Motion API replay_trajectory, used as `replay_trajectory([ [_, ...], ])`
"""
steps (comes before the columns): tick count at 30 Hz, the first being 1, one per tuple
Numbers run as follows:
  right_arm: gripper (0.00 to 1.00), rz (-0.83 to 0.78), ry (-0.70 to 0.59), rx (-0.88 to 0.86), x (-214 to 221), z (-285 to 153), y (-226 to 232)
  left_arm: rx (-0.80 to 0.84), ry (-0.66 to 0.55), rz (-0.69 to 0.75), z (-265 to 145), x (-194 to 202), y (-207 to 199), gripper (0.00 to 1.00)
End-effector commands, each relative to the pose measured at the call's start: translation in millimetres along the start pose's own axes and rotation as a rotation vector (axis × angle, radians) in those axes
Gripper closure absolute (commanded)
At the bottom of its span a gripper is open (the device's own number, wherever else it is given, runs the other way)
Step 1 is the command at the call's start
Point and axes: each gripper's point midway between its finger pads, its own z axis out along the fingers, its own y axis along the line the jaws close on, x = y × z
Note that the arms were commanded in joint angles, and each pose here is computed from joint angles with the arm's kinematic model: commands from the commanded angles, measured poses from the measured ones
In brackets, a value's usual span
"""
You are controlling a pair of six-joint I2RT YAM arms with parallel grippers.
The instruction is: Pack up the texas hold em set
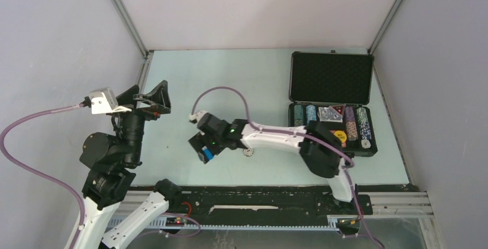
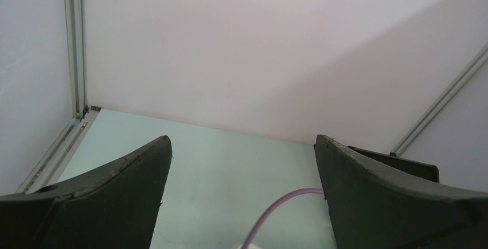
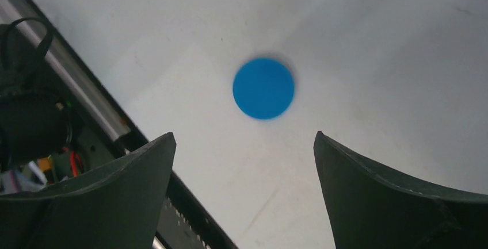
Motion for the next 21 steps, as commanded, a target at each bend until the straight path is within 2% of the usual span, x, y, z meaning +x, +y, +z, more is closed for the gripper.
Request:
replay_trajectory([
  [1, 0.00, -0.123, 0.063, 0.146, 0, 27, -8, -0.027, -0.014, 0.000, 4, 1, 4, 0.00],
  [4, 0.00, -0.180, 0.089, 0.189, -2, 39, -4, -0.038, -0.011, 0.009, 5, 3, 6, 0.00],
  [15, 0.00, -0.167, 0.165, 0.194, 17, 65, -6, -0.029, -0.010, 0.006, 6, 3, 4, 0.00],
  [18, 0.04, -0.182, 0.178, 0.195, 19, 69, -3, -0.028, -0.007, 0.006, 7, 4, 3, 0.00],
  [21, 0.12, -0.185, 0.187, 0.197, 21, 70, -1, -0.024, -0.002, 0.006, 8, 5, 2, 0.00],
])
